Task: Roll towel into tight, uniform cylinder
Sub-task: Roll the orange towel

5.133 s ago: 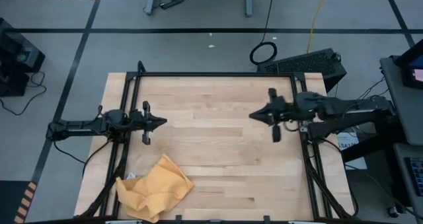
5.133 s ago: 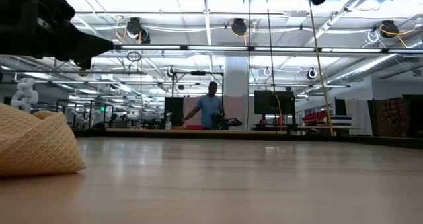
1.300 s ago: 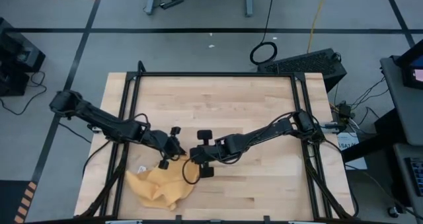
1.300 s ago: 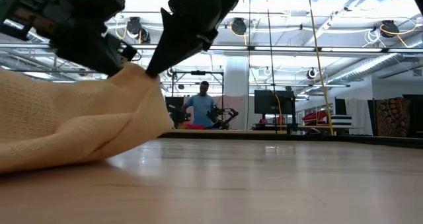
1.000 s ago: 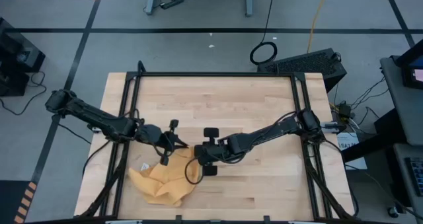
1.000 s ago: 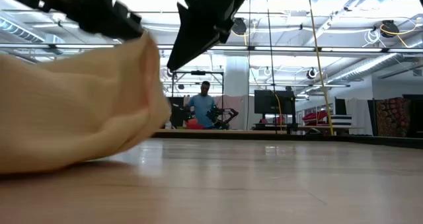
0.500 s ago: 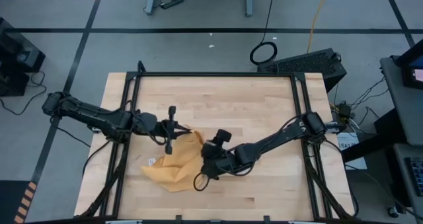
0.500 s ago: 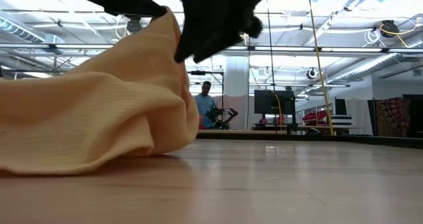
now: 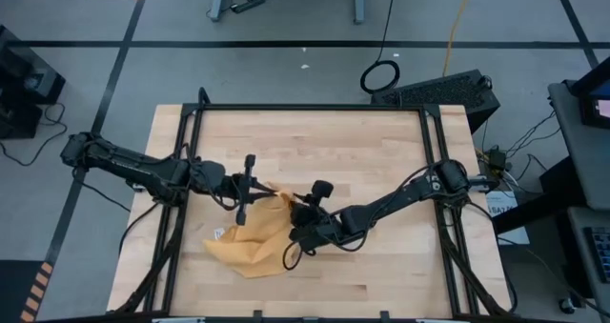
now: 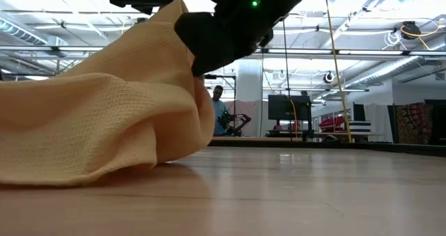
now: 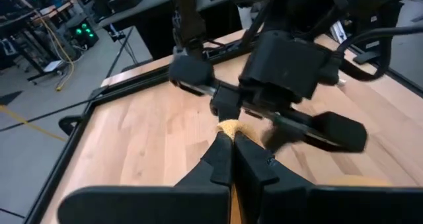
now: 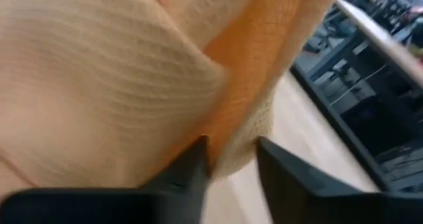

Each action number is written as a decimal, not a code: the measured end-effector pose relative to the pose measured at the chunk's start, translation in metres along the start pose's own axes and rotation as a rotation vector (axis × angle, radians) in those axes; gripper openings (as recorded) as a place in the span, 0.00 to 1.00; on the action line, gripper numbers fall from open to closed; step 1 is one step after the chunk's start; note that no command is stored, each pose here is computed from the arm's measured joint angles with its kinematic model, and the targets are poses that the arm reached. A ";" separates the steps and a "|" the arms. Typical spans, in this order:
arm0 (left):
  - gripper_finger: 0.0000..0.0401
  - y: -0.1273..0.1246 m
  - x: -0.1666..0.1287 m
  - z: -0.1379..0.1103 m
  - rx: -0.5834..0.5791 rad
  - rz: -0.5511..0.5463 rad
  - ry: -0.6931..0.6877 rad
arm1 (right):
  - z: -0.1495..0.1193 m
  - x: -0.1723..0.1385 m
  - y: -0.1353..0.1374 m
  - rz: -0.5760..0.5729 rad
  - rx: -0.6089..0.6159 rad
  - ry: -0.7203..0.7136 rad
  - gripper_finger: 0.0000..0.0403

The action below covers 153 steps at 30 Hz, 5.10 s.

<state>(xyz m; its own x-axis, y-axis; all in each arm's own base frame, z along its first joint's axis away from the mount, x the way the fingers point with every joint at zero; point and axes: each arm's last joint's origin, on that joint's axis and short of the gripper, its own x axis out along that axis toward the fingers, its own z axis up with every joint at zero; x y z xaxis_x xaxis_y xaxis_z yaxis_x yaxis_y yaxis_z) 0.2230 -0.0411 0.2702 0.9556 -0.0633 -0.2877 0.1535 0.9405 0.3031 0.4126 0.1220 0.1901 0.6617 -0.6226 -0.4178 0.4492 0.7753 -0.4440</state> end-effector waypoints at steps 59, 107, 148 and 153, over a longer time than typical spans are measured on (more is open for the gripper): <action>0.59 -0.070 0.032 -0.107 -0.333 0.085 0.304 | 0.042 -0.153 -0.126 0.231 -0.020 0.002 0.00; 0.12 -0.050 0.066 -0.113 0.046 0.059 0.620 | 0.039 -0.153 -0.126 0.237 0.002 0.029 0.00; 0.03 -0.059 0.086 -0.109 0.745 -0.148 0.754 | 0.037 -0.153 -0.126 0.259 -0.011 0.041 0.00; 0.01 -0.056 0.077 -0.091 0.696 0.011 0.724 | 0.029 -0.149 -0.122 0.254 -0.017 0.061 0.00</action>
<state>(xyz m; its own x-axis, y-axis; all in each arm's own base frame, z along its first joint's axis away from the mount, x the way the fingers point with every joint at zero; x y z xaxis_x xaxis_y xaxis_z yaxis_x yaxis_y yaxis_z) 0.2647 -0.0681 0.1482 0.6103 0.3801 -0.6950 0.4800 0.5206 0.7061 0.2766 0.1233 0.3295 0.7143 -0.4138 -0.5644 0.2627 0.9061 -0.3317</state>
